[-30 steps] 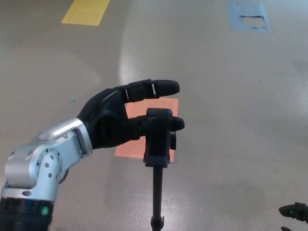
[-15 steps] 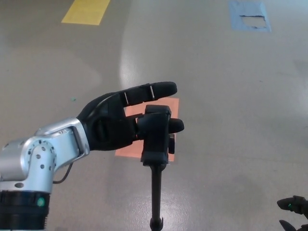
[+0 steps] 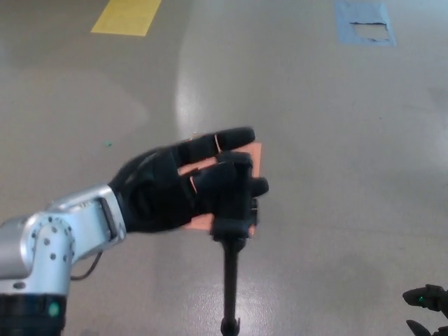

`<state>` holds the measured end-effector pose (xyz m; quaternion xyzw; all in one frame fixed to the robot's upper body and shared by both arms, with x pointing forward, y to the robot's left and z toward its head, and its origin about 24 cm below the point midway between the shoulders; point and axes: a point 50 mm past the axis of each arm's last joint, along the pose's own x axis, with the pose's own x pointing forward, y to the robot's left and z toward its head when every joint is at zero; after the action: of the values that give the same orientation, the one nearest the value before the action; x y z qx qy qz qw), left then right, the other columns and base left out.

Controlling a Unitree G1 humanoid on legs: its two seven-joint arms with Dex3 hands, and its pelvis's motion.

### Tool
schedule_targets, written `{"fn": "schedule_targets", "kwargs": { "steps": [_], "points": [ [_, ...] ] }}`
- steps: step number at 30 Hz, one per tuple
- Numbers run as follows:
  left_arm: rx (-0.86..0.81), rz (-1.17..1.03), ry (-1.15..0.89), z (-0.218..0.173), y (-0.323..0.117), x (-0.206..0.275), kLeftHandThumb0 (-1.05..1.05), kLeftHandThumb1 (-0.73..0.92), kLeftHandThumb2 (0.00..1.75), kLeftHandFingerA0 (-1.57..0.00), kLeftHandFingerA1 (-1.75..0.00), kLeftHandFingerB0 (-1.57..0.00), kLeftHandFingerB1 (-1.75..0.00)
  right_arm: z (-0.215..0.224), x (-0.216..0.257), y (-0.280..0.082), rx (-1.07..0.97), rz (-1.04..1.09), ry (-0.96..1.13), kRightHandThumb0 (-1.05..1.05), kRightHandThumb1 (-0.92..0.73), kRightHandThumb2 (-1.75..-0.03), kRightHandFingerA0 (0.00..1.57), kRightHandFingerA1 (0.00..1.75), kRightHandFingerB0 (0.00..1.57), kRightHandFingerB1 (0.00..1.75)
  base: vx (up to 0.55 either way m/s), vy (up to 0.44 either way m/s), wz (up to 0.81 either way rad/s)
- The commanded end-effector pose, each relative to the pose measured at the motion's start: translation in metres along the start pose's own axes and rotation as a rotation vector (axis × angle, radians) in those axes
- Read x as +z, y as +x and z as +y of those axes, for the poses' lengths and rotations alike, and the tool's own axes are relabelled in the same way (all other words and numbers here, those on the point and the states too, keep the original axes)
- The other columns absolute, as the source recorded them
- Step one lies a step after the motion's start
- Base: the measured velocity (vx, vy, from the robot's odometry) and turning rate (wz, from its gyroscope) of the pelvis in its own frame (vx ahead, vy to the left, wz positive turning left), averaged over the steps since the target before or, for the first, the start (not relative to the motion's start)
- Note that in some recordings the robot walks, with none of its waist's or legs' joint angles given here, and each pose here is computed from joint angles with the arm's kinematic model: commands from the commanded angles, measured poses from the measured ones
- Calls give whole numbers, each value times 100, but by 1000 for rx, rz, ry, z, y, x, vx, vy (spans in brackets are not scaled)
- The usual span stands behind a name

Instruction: The robot uses its left hand to grab the top of a phone stand kept on the floor and rotates it anti-clockwise

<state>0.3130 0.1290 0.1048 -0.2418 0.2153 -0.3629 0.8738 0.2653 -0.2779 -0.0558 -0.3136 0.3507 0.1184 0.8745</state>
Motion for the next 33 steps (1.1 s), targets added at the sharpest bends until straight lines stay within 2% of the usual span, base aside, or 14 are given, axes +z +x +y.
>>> {"fn": "schedule_targets", "kwargs": {
  "steps": [1, 2, 5, 16, 23, 29, 33],
  "points": [
    [-43, -36, 116, 5, -5, -7, -76, 51, 86, 0, -26, 0, -9, -7, -1, -1, -5, 22, 8, -44, -61, -106, 67, 69, 5, 44, 0, 0, 0],
    [-46, -40, 130, 5, -5, -7, -83, 54, 87, 0, -22, 0, -4, -7, -1, -1, -4, 22, 6, -44, -61, -106, 66, 69, 5, 44, 0, 0, 0],
    [-65, -49, 150, 6, -6, -8, -86, 52, 87, 0, -20, 0, 0, -7, -1, -1, 0, 20, -1, -44, -61, -106, 67, 69, 5, 44, 0, 0, 0],
    [-110, -78, 114, 11, -8, -10, -85, 50, 86, 0, -17, 0, 0, -7, -2, -2, 5, 20, -10, -44, -61, -105, 66, 69, 5, 44, 0, 0, 0],
    [-80, -90, 103, 24, -14, -12, -84, 49, 87, 0, -15, 0, 0, -7, 0, -1, 8, 18, -16, -44, -61, -106, 65, 69, 4, 43, 0, 0, 0],
    [45, -72, 47, 62, -31, -24, -86, 51, 86, 0, -11, 0, 0, -7, 0, -1, 12, 24, -24, -43, -61, -106, 65, 68, 4, 43, 0, 0, 0],
    [219, -53, 78, 93, -48, -36, -81, 48, 81, 0, -13, 0, 0, -7, -1, -1, 16, 28, -37, -44, -61, -105, 66, 68, 4, 43, 0, 0, 0]
  ]
}}
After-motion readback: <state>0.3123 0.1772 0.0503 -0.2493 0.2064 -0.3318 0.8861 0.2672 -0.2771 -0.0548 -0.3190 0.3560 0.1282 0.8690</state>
